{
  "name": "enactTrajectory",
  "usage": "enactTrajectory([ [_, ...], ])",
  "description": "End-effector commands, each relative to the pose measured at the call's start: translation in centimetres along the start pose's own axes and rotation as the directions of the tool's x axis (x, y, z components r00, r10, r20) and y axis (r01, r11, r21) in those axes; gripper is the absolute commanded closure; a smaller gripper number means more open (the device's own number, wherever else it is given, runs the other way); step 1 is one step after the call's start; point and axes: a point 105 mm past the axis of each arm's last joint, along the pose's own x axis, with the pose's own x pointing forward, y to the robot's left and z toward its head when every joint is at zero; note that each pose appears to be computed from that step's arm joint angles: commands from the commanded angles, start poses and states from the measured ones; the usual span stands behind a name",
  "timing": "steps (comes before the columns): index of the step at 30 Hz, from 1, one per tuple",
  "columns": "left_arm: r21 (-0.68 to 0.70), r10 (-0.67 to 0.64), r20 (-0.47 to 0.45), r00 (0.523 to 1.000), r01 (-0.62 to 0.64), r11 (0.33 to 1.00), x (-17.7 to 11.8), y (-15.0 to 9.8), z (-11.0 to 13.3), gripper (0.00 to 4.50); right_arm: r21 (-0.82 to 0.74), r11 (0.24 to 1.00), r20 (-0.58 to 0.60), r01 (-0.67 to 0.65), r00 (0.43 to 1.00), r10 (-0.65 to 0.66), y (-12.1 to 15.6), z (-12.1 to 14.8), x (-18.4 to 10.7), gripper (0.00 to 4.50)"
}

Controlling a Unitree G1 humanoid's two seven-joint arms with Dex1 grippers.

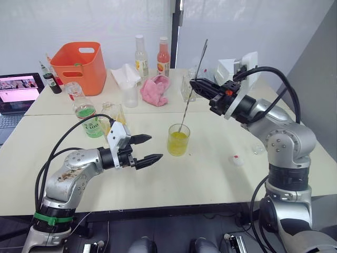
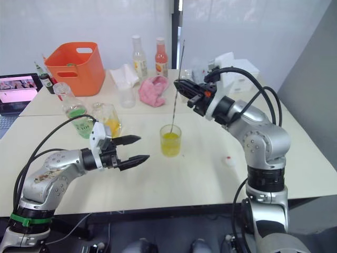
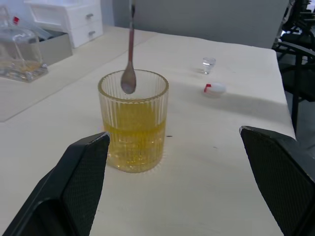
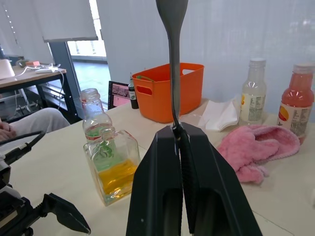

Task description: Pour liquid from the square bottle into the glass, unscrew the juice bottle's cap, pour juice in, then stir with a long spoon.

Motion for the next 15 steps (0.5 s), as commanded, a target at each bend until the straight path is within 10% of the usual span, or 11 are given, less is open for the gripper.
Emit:
enactTrajectory([
  [1,0.058,0.04,0.051,0.998,-0.043,0.997,-0.7,0.5,1.2,0.04,-0.03,1.0,0.075,-0.008,0.997,0.011,0.6,3.1,-1.1,4.5],
  [7,0.039,0.019,0.041,0.999,-0.021,0.999,-2.0,0.3,0.9,0.04,0.085,0.996,0.086,0.024,0.996,-0.031,-0.1,6.1,-3.8,4.5],
  [15,0.016,-0.065,0.008,0.998,0.065,0.998,-1.6,-0.8,0.0,0.04,0.221,0.969,-0.213,0.11,0.975,-0.062,-1.4,3.8,-6.6,4.5],
])
